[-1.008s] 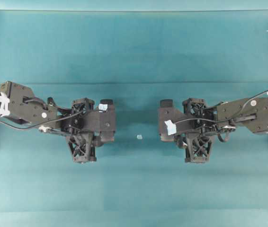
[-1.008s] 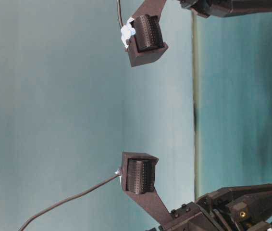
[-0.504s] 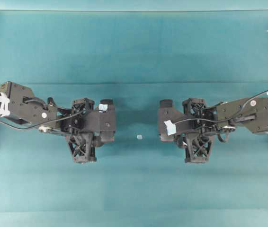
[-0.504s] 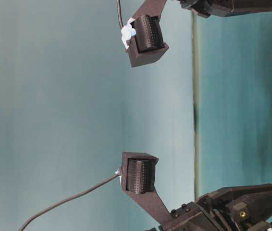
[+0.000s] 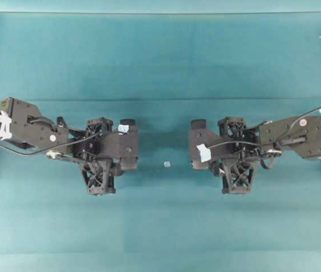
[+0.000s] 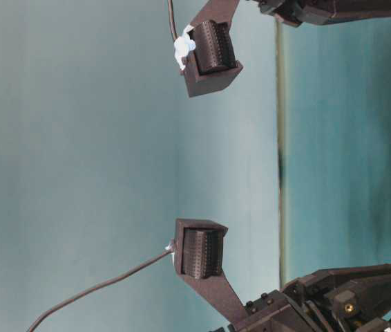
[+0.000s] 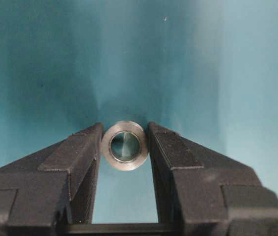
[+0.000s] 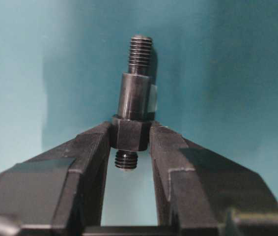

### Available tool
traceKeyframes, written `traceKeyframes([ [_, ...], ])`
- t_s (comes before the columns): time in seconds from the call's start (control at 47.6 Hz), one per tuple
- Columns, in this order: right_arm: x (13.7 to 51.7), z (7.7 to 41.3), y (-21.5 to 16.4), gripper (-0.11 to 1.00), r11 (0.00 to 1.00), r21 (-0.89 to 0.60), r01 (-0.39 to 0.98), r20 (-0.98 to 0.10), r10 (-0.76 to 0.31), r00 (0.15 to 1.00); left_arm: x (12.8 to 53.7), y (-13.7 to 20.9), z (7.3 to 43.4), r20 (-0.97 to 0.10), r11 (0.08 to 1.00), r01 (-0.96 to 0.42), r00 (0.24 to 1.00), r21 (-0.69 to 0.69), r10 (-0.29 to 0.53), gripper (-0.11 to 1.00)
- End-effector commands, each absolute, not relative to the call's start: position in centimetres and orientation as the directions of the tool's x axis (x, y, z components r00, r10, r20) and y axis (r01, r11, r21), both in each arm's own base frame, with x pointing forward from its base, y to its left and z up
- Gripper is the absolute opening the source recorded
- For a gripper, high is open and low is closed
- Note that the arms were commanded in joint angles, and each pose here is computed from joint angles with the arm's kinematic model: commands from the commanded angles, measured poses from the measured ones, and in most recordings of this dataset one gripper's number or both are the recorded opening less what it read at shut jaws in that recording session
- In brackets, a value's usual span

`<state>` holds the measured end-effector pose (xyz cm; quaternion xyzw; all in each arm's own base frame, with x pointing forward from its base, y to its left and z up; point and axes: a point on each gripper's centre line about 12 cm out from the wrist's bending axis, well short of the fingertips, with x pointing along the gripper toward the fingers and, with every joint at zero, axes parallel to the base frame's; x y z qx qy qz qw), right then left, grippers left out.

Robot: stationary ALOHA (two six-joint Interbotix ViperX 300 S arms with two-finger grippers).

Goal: Insert the washer onto the shaft with both hands.
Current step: 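Close left gripper on the washer and right gripper on the shaft, then lift the washer and shaft and rotate both grippers to face each other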

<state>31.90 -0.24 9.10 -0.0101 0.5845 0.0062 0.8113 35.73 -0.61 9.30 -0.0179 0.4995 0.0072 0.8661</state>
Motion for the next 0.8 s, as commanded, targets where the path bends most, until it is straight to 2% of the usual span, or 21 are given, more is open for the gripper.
traceKeyframes([
  [0.0, 31.7, 8.9, -1.6, 0.01, 1.0, -0.026, -0.017, -0.954, -0.019, 0.3, 35.9, -0.7, 9.4, -0.862, 0.999, -0.028, 0.506, -0.023, -0.006, 0.35],
  [0.546, 31.9, 9.2, -2.2, 0.01, 0.996, -0.049, -0.07, -0.95, -0.025, 0.311, 35.8, -0.7, 9.4, -0.862, 0.999, -0.027, 0.508, -0.023, -0.006, 0.35],
  [0.672, 32.0, 10.1, -2.1, 0.01, 0.997, -0.049, -0.062, -0.937, -0.024, 0.348, 36.1, -0.6, 10.1, -0.842, 0.999, -0.027, 0.539, -0.024, -0.006, 0.35],
  [0.777, 32.0, 11.0, -2.1, 0.01, 0.997, -0.056, -0.058, -0.913, -0.028, 0.407, 36.3, -0.6, 11.4, -0.8, 0.999, -0.025, 0.601, -0.028, -0.007, 0.35],
])
